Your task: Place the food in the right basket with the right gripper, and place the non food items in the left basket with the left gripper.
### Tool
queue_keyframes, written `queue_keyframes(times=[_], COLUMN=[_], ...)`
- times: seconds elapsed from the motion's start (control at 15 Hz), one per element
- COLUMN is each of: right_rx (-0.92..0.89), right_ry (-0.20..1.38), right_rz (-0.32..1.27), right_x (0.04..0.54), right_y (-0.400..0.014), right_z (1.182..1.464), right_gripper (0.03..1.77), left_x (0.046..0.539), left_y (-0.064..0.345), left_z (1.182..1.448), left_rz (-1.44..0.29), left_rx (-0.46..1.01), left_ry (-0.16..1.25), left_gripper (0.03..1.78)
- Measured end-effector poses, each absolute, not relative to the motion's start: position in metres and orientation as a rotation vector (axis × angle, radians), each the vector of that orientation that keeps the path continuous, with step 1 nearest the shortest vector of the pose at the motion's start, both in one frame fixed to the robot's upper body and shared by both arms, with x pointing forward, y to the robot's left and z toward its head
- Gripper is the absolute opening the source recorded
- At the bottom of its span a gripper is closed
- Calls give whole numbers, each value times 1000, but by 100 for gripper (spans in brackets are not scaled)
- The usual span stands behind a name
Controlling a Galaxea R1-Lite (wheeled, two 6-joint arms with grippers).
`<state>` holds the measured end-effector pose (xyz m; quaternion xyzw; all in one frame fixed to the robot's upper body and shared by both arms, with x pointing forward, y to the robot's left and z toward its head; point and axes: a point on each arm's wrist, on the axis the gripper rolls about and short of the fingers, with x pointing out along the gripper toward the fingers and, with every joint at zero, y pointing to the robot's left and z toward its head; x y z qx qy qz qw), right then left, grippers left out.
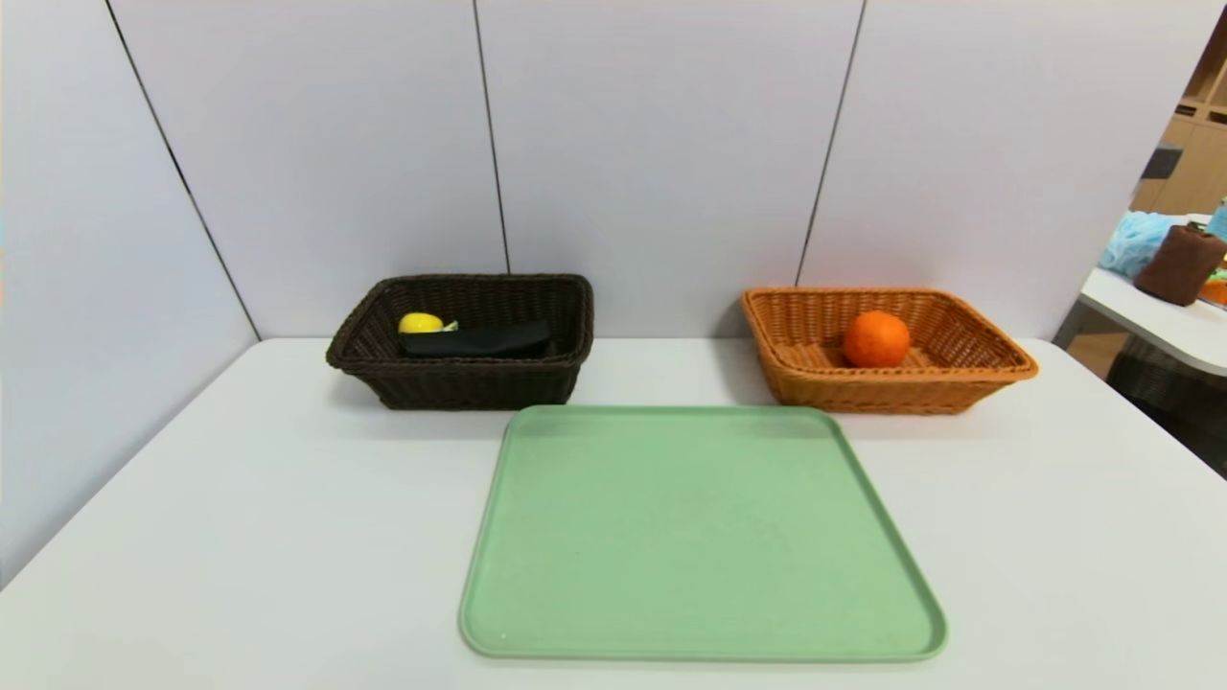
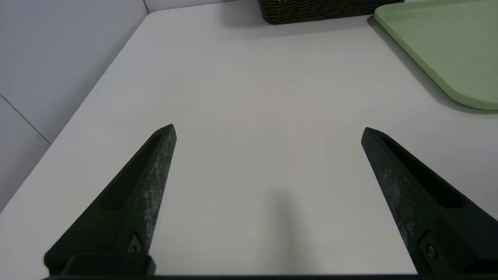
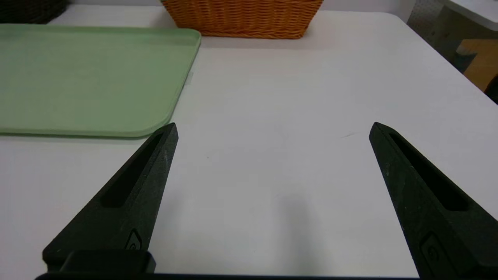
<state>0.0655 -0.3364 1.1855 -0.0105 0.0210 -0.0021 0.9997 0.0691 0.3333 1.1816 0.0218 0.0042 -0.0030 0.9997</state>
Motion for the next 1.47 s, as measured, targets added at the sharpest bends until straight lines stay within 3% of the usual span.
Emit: queue_keyframes(times=[0.13,0.87,1.47], right_rx=[-2,-74,20], right_ry=[42,9,5], right_rz=[-8,1,-7], right_x=[66,69,69], right_y=[-336,-336,-336], right_z=[1185,1182,1182], right_gripper=[170,170,170], left_x=[69,69,69], left_y=[334,334,334], left_z=[1182,1182,1182], left_rz=[4,7,5], left_rx=[-23,-30,-33], left_ry=[3,2,0], left_gripper=[169,169,169])
